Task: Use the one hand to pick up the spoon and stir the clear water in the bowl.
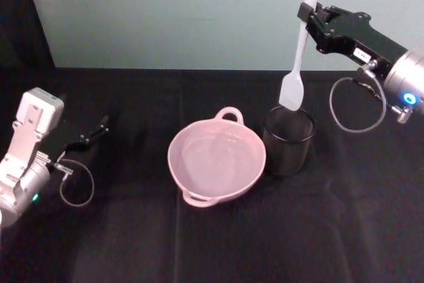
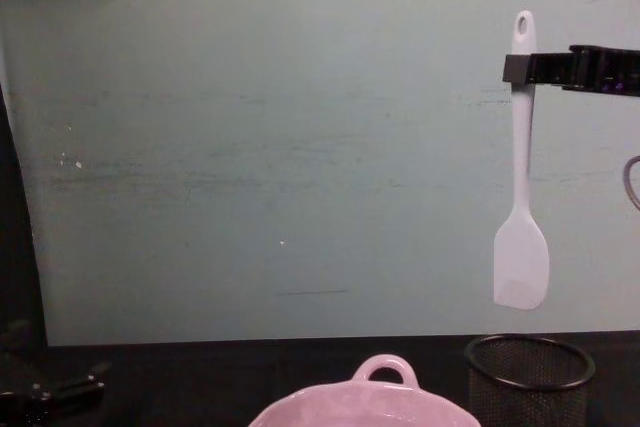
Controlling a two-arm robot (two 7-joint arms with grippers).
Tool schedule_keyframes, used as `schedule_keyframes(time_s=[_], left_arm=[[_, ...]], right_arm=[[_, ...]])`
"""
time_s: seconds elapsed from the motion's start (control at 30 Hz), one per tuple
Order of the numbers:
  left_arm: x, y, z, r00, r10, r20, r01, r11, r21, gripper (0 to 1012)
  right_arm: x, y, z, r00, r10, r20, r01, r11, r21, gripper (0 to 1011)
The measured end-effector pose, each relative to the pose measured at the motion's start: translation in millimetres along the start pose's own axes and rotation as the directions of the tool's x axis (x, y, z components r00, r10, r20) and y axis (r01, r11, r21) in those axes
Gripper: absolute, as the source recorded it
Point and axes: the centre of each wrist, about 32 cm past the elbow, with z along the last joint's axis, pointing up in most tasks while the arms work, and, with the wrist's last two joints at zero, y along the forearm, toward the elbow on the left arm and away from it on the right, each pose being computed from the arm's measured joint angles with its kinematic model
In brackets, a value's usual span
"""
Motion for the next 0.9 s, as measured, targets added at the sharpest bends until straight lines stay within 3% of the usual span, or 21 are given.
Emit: schedule_keyframes(time_s=[0.4, 0.6, 0.73, 0.9], left_arm=[[0.0, 0.0, 0.0, 1.0000, 0.000, 0.000, 0.000, 1.0000, 0.000, 1011], [0.0, 0.0, 0.0, 1.0000, 0.000, 0.000, 0.000, 1.0000, 0.000, 1011], [0.0, 0.0, 0.0, 1.0000, 0.000, 0.000, 0.000, 1.0000, 0.000, 1011], [0.0, 0.0, 0.0, 1.0000, 0.000, 0.000, 0.000, 1.0000, 0.000, 1011]], right_arm=[[-0.3, 0.3, -0.5, 1.000, 0.000, -0.002, 0.000, 1.000, 0.002, 124], [-13.0, 13.1, -4.4, 0.998, 0.056, -0.018, -0.056, 0.998, 0.006, 124], [-25.4, 30.5, -11.5, 0.993, 0.113, -0.028, -0.113, 0.994, -0.002, 124], [-40.3, 53.8, -31.2, 0.983, 0.179, -0.042, -0.179, 0.984, -0.007, 125]])
